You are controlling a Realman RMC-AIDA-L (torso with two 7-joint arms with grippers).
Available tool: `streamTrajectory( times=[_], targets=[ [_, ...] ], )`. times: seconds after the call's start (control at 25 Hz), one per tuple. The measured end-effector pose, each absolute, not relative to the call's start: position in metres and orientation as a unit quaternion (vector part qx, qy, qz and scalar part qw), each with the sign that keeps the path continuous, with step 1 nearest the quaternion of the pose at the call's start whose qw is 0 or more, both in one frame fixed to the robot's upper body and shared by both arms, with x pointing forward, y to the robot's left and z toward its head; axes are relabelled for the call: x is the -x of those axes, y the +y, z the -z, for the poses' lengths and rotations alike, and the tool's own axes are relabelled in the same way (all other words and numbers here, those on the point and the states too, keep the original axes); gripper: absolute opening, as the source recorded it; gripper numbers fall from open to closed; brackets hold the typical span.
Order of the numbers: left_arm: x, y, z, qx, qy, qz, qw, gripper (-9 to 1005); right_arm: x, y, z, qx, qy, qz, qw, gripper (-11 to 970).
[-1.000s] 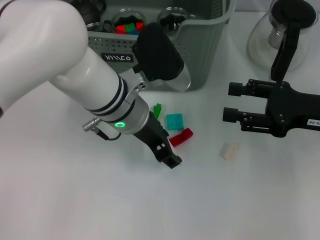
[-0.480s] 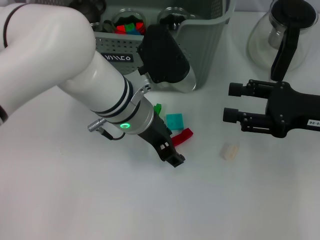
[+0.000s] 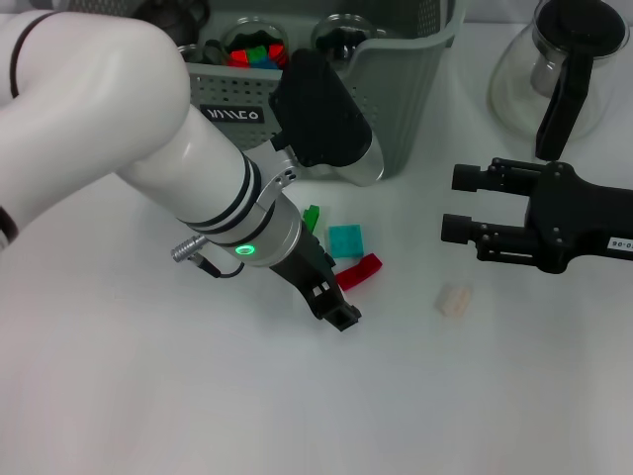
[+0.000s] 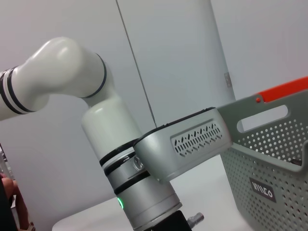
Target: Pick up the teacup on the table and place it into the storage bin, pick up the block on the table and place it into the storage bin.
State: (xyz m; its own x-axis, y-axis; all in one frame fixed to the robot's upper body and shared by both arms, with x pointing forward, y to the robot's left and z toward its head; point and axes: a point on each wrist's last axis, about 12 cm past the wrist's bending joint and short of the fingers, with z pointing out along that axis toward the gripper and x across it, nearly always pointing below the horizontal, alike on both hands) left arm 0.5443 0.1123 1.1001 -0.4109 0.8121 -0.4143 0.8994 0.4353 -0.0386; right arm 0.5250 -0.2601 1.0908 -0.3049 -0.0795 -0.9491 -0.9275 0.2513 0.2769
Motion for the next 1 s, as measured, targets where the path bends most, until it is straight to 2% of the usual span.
streamTrajectory(
  times=[0.52, 0.72, 0.84, 1.0],
  targets=[
    [-0.545, 0.113, -1.100, -0.516, 0.831, 0.127, 0.167, 613, -0.525, -0.260, -1.091, 0.384, 0.654, -0.475, 0.446, 743],
    [-0.545, 0.114, -1.100, -0.515, 0.832, 0.127, 0.164, 410, -0.525, -0.260, -1.091, 0.384, 0.654, -0.475, 0.446, 742],
    [-0.544, 0.116, -1.103, -0.513, 0.834, 0.130, 0.156, 417, -0.525, -0.260, -1.091, 0.384, 0.654, -0.476, 0.446, 741],
    [-0.549, 0.130, -1.123, -0.493, 0.842, 0.145, 0.162, 425, -0.525, -0.260, -1.091, 0.384, 0.652, -0.477, 0.446, 741]
  ],
)
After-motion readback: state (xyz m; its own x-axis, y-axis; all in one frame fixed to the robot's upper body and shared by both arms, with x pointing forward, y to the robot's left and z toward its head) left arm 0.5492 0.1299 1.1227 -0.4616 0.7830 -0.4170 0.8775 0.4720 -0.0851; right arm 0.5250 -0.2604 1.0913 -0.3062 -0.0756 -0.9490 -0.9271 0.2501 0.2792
